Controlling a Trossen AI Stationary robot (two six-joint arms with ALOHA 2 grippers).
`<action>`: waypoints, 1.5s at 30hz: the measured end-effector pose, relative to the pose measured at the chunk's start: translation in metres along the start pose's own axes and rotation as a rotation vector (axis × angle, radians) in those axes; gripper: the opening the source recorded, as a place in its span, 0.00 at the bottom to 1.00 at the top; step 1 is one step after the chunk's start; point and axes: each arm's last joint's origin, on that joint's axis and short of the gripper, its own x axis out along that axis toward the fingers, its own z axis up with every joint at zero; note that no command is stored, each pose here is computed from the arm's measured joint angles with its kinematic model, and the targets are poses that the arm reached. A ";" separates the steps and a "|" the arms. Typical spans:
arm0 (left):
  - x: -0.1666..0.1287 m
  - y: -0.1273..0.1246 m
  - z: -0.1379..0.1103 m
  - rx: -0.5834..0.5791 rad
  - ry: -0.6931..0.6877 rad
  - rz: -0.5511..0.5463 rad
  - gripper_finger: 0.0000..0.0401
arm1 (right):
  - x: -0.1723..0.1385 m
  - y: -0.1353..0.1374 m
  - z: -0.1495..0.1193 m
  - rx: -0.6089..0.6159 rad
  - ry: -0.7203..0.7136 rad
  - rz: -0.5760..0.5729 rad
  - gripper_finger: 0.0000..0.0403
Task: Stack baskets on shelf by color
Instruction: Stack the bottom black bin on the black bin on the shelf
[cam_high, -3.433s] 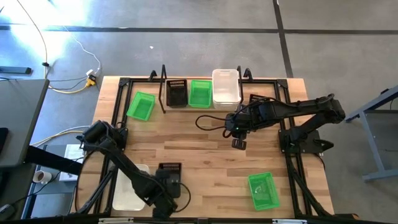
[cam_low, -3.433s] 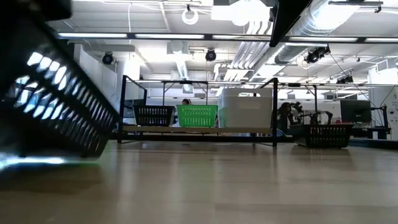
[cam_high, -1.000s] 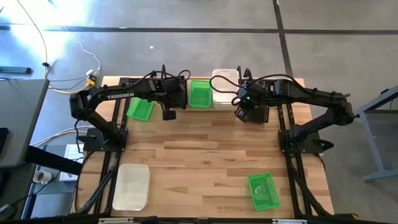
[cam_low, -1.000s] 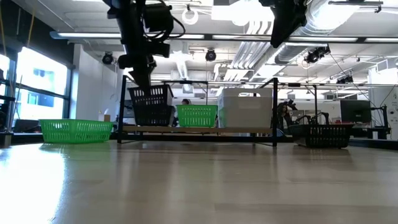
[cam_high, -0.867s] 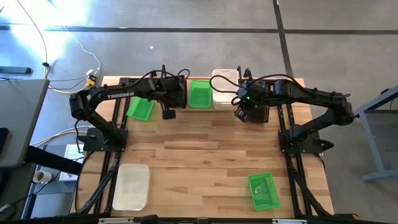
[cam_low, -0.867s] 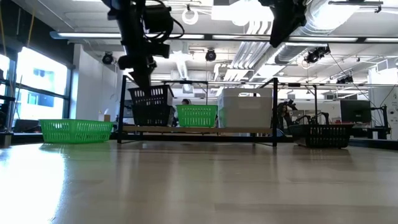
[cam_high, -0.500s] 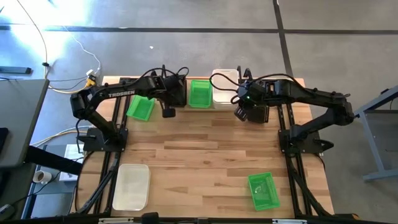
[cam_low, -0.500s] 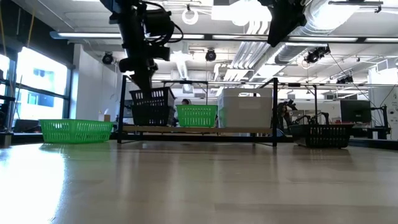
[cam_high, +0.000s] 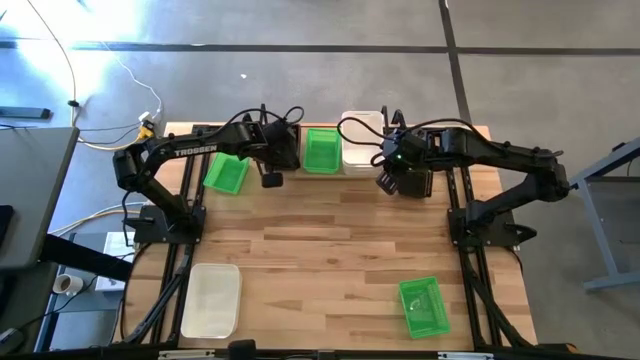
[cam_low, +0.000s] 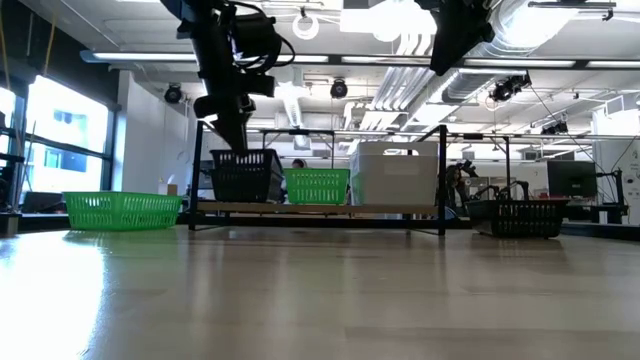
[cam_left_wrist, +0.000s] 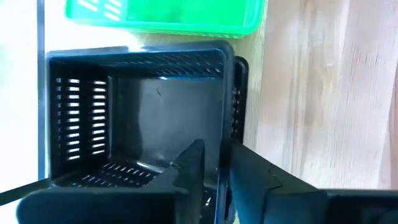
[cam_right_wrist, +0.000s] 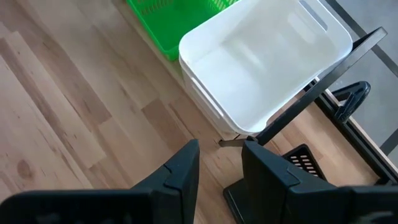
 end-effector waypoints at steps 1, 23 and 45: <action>0.000 0.000 0.000 0.000 0.000 0.000 0.17 | 0.000 0.000 0.000 0.000 0.000 0.000 0.27; -0.020 0.005 0.008 -0.057 -0.053 -0.078 0.49 | -0.003 0.007 -0.007 0.016 0.067 0.070 0.27; -0.003 0.009 0.014 -0.087 0.018 0.019 0.48 | -0.004 0.009 -0.008 0.007 0.062 0.068 0.27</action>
